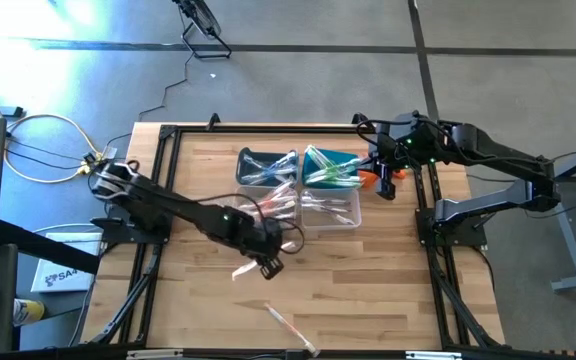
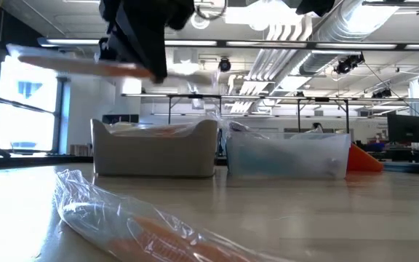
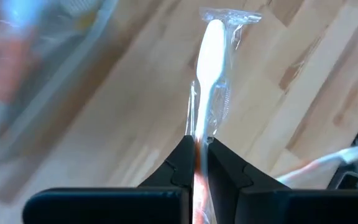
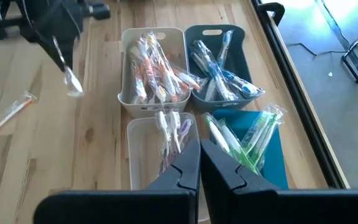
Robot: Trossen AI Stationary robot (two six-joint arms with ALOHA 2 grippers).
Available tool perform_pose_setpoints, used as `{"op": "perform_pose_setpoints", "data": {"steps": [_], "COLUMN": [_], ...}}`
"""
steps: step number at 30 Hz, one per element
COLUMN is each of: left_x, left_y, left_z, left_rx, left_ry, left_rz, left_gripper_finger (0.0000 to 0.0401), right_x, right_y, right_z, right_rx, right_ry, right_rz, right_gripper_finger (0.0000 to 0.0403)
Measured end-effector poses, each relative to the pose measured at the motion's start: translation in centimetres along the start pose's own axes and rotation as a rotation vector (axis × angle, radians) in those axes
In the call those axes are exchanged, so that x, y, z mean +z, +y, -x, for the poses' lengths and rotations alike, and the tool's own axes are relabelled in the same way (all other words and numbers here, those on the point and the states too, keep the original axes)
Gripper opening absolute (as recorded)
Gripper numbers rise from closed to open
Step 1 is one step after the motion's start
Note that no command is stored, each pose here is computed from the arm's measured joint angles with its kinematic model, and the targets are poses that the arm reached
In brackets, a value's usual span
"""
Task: Pick & Place Toothbrushes
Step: Put the orange toothbrush into the gray bin
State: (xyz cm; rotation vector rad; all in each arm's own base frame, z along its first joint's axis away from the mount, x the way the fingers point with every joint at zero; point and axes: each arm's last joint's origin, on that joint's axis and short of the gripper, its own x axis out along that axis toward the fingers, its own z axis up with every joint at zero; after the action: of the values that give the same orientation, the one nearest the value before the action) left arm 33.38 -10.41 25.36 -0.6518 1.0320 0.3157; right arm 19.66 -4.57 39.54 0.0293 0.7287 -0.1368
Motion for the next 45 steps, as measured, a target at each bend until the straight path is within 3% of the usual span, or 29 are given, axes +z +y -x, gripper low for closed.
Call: {"op": "perform_pose_setpoints", "data": {"steps": [8,18,29,37,45], "left_x": [2.3,5.8,8.7,10.3,10.2], "left_y": [2.5,6.5,9.9,12.4,14.2], "left_z": [4.1,6.0,6.3,5.0,3.5], "left_rx": [0.047,0.117,0.196,0.142,0.143], "left_ry": [-0.108,-0.153,-0.172,-0.246,-0.251], "left_rz": [-0.134,-0.309,-0.502,-0.505,-0.508], "left_gripper_finger": [0.0019,0.0019,0.0019,0.0019,0.0019], "right_x": [0.0,0.0,0.0,0.2,0.2], "right_y": [0.0,0.0,0.0,0.0,-0.1], "right_z": [0.0,0.0,0.0,0.0,0.0], "right_rx": [0.000,0.000,-0.008,-0.009,-0.020], "right_ry": [-0.001,-0.001,-0.001,-0.017,-0.017], "right_rz": [-0.007,-0.071,-0.124,-0.166,-0.166], "right_gripper_finger": [0.0004,0.0004,0.0004,0.0004,0.0004]}}
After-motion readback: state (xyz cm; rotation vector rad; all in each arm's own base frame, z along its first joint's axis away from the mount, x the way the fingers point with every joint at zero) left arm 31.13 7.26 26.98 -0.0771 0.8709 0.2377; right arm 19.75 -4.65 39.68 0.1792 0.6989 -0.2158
